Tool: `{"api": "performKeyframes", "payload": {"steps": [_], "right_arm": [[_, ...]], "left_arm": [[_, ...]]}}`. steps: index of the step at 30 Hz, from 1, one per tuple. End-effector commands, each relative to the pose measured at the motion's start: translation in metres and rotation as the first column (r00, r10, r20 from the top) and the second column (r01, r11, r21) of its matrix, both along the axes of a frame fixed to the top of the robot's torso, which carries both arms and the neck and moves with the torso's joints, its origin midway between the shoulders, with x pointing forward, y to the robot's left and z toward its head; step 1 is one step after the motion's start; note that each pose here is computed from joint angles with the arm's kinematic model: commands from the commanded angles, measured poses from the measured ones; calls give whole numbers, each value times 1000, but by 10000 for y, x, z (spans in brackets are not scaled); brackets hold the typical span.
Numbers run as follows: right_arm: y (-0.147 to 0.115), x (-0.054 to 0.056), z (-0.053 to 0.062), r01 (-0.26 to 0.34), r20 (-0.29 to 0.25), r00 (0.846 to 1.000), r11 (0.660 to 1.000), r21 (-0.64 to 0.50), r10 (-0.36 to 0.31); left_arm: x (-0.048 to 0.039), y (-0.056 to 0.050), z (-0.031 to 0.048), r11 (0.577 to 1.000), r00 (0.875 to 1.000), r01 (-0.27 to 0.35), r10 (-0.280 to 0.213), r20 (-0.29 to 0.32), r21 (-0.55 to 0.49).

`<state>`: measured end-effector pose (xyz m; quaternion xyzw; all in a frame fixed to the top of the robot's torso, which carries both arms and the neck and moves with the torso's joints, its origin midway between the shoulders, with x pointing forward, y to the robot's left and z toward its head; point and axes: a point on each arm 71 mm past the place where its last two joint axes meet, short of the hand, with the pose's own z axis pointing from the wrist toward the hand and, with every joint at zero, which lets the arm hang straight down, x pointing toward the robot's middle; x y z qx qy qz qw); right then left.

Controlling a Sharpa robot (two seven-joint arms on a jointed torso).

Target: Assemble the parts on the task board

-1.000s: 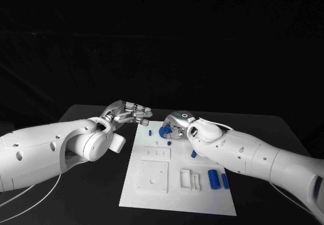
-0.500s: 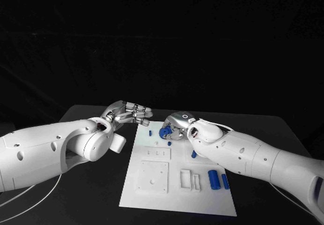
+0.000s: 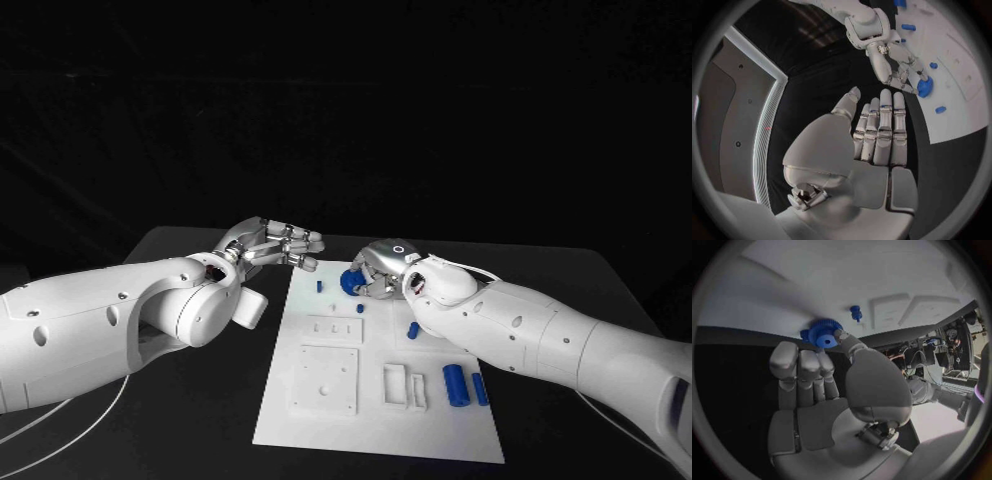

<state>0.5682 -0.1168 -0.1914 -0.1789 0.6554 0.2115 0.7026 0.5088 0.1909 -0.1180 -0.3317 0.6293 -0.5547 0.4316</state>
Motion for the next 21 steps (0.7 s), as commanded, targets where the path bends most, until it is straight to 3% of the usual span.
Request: {"api": "performKeyframes", "payload": {"steps": [1,21], "right_arm": [[-22,5,-1,19,15,1000,1000,1,-19],[5,5,-12,16,-1,1000,1000,2,-16]], "left_arm": [[-2,-27,25,1000,1000,19,-19,8,-4],[-1,-30,24,1000,1000,21,-21,7,-4]]}}
